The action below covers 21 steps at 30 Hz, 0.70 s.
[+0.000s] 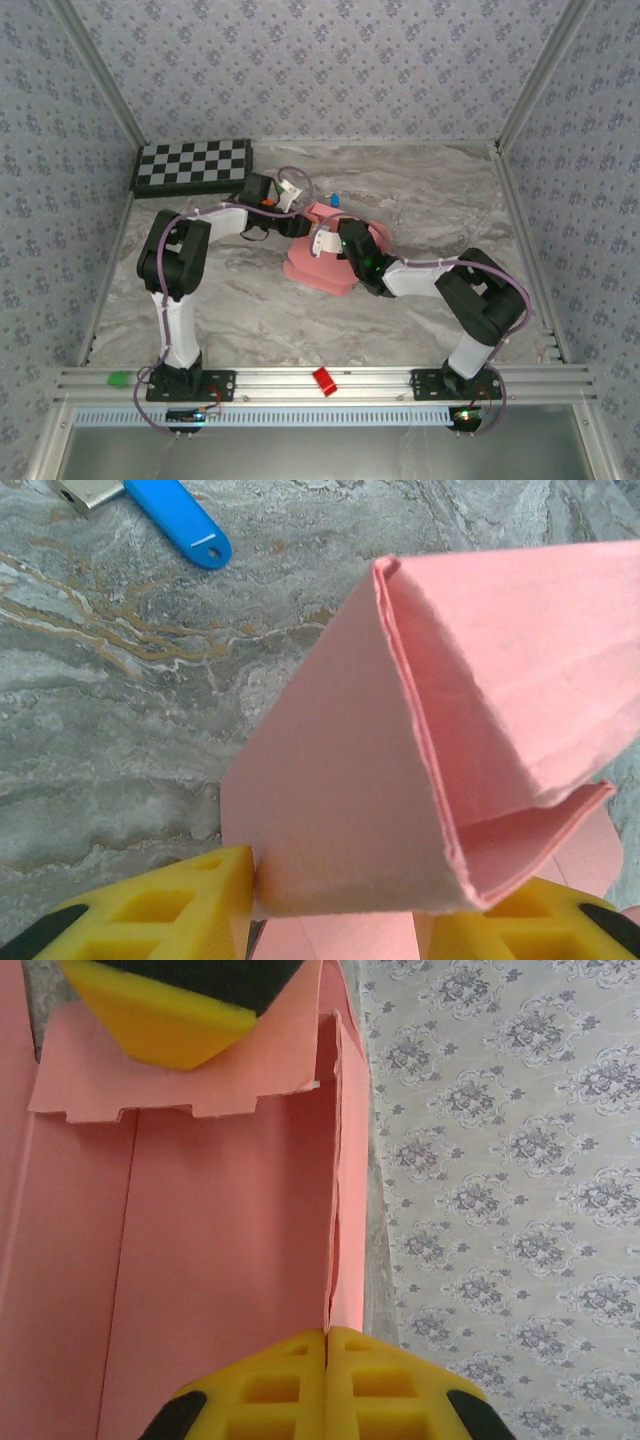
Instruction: Fold the paper box
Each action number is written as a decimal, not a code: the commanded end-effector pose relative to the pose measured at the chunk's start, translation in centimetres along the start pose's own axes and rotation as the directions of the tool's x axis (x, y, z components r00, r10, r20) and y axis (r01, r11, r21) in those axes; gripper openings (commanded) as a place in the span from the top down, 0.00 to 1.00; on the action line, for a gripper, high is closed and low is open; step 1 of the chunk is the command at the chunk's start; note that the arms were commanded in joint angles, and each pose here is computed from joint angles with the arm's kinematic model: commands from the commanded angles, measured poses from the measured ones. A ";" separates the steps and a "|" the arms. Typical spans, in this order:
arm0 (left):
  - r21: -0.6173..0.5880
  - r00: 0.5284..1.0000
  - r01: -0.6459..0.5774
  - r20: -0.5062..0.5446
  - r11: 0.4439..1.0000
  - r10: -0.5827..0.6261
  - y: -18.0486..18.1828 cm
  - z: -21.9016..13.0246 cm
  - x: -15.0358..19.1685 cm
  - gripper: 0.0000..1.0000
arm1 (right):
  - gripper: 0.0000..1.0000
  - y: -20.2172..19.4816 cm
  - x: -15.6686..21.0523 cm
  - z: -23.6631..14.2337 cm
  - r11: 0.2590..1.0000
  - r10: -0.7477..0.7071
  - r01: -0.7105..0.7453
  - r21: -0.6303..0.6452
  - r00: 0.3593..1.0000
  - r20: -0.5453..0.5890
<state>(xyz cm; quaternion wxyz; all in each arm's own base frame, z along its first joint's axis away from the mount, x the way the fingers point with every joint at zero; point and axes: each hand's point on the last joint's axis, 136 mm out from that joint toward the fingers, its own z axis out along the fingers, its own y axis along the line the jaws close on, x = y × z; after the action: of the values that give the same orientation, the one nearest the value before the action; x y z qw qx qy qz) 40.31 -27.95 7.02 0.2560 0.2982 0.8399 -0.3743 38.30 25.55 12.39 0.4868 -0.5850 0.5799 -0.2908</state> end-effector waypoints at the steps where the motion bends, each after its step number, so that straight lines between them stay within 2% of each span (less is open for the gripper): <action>1: 0.008 0.996 -0.072 0.059 0.997 0.072 -1.3 -0.9 -1.7 0.55 | 1.00 0.6 -0.1 0.5 0.999 0.012 -0.012 -0.031 1.000 -0.002; 9: 0.028 0.993 -0.091 0.081 0.995 0.089 -1.8 -1.2 -1.9 0.55 | 1.00 0.7 -0.1 0.6 0.999 0.010 -0.010 -0.035 1.000 -0.004; 21: 0.084 0.992 -0.093 0.090 0.992 0.085 -2.6 -1.2 -2.2 0.65 | 1.00 0.7 0.0 0.7 0.999 0.010 -0.010 -0.038 1.000 -0.011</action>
<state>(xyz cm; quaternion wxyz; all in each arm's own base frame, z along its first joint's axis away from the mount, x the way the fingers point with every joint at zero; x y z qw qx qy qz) 40.03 -28.38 7.83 0.2743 0.3087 0.8220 -0.3921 38.54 25.78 12.30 0.4850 -0.5860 0.5804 -0.2905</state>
